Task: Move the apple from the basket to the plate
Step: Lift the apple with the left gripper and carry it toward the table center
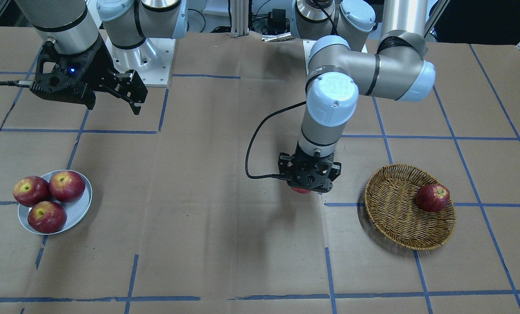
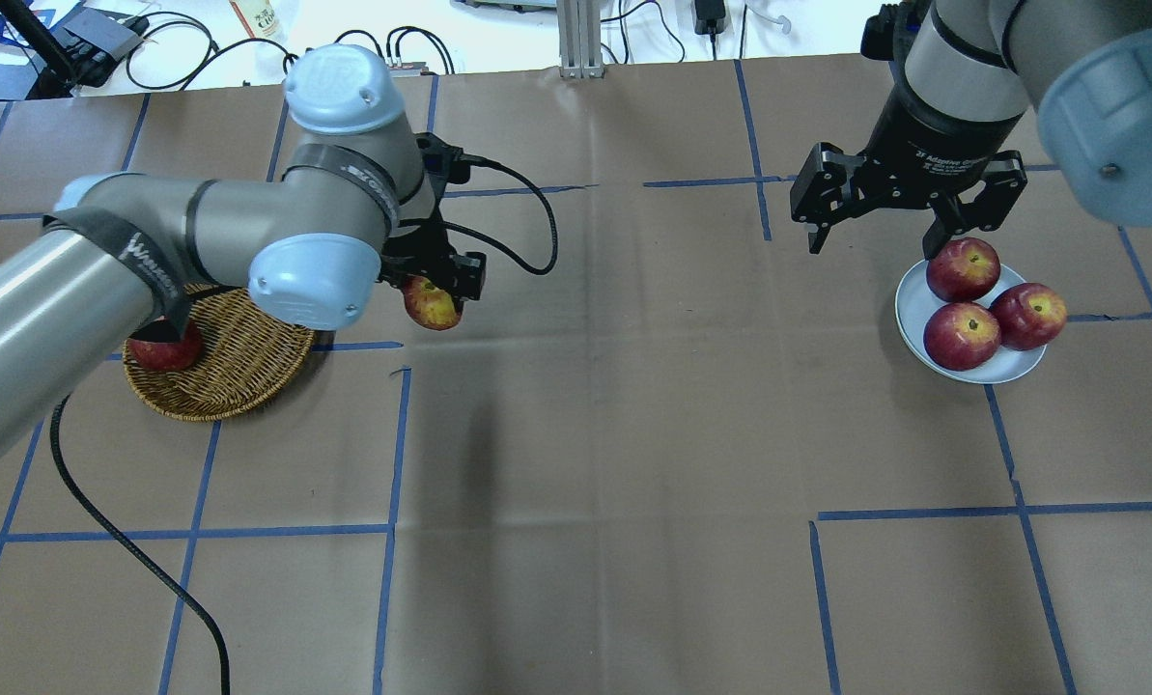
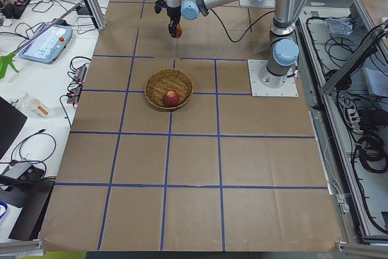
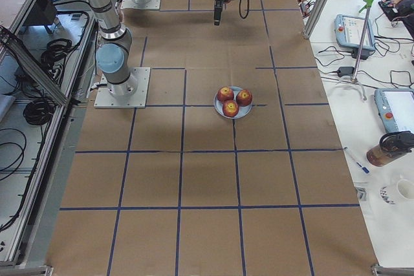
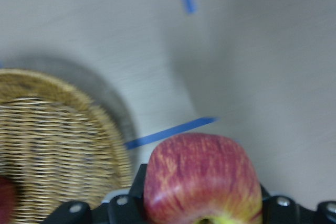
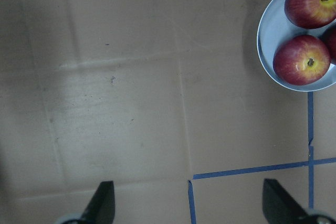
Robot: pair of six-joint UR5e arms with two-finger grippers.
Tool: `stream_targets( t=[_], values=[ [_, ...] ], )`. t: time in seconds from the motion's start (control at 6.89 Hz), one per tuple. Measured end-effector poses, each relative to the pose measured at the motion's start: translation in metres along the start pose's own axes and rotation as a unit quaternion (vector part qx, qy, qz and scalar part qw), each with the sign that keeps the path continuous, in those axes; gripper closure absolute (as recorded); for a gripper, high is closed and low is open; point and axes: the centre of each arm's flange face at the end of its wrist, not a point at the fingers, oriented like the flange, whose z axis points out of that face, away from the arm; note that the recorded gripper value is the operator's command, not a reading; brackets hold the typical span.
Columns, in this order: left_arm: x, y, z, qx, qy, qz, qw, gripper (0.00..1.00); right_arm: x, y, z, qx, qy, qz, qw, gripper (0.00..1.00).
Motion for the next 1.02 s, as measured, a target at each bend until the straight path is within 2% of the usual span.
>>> stream_targets(
  t=[0.15, 0.44, 1.02],
  values=[
    [0.037, -0.006, 0.016, 0.009, 0.006, -0.007, 0.9999, 0.68, 0.000, 0.000, 0.000, 0.000, 0.000, 0.000, 1.0000, 0.00],
    [0.092, -0.017, 0.044, 0.005, 0.012, -0.009, 0.9999, 0.70, 0.000, 0.000, 0.000, 0.000, -0.001, 0.000, 1.0000, 0.00],
    [0.129, -0.029, 0.076, -0.010, 0.021, -0.002, 0.9997, 0.67, 0.000, 0.000, 0.000, 0.000, -0.002, 0.000, 1.0000, 0.00]
  ],
)
